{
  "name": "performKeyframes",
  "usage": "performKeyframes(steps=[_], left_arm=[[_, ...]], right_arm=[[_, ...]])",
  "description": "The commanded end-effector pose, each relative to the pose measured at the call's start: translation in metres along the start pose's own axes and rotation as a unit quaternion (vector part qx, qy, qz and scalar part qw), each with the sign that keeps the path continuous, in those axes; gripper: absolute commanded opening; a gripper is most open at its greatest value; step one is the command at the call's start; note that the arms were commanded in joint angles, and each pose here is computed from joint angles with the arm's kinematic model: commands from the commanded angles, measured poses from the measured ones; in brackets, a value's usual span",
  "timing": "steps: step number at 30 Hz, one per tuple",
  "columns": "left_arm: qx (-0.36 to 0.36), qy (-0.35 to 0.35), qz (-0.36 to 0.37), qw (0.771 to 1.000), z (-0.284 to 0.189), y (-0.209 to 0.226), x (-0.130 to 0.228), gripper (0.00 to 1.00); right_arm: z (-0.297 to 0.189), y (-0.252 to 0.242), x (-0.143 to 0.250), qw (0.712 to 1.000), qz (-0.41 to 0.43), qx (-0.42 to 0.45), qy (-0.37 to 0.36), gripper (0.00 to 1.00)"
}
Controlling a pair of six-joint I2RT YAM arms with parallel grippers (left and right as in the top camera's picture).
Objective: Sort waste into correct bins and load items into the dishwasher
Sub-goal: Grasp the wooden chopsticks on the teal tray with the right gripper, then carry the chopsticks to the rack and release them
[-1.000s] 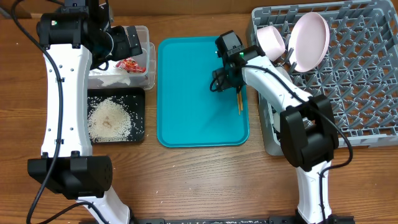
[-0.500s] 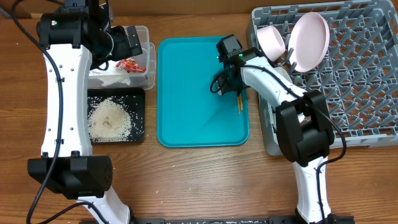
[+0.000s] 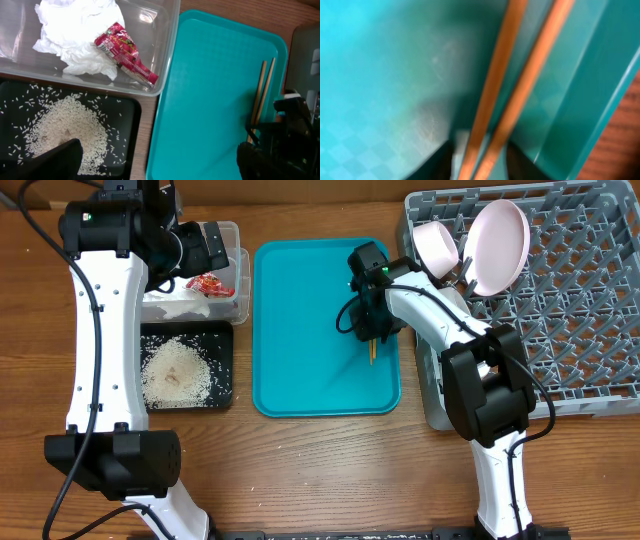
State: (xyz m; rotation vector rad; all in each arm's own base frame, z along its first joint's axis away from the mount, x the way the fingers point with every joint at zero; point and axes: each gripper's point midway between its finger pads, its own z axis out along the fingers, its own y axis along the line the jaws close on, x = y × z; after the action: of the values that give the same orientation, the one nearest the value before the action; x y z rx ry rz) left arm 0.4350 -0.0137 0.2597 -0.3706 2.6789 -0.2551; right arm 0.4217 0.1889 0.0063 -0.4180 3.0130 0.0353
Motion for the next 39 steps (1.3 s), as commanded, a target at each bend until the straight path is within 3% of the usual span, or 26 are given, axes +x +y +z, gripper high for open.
performKeyframes(steps=[1,7,14,31,39], left_arm=[[0.001,-0.012,0.007,1.0,-0.006,-0.002,-0.004,1.0],[0.001,-0.012,0.007,1.0,-0.006,-0.002,-0.004,1.0],[0.001,-0.012,0.007,1.0,-0.006,-0.002,-0.004,1.0],[0.0,-0.012,0.007,1.0,-0.006,-0.002,-0.004,1.0],[0.0,-0.012,0.007,1.0,-0.006,-0.002,-0.004,1.0]], right_arm=[[0.01,0.001,0.007,1.0,0.003,-0.005,0.02,0.27],[0.009,0.002,0.01,1.0,0.004,-0.009,0.025,0.25],[-0.002,0.002,0.016,0.999,0.015,-0.007,0.046,0.09],[-0.11,0.007,-0.033,0.999,0.019,-0.02,-0.029,0.09],[-0.176,-0.021,-0.039,0.991,0.115,-0.025,-0.071,0.09]])
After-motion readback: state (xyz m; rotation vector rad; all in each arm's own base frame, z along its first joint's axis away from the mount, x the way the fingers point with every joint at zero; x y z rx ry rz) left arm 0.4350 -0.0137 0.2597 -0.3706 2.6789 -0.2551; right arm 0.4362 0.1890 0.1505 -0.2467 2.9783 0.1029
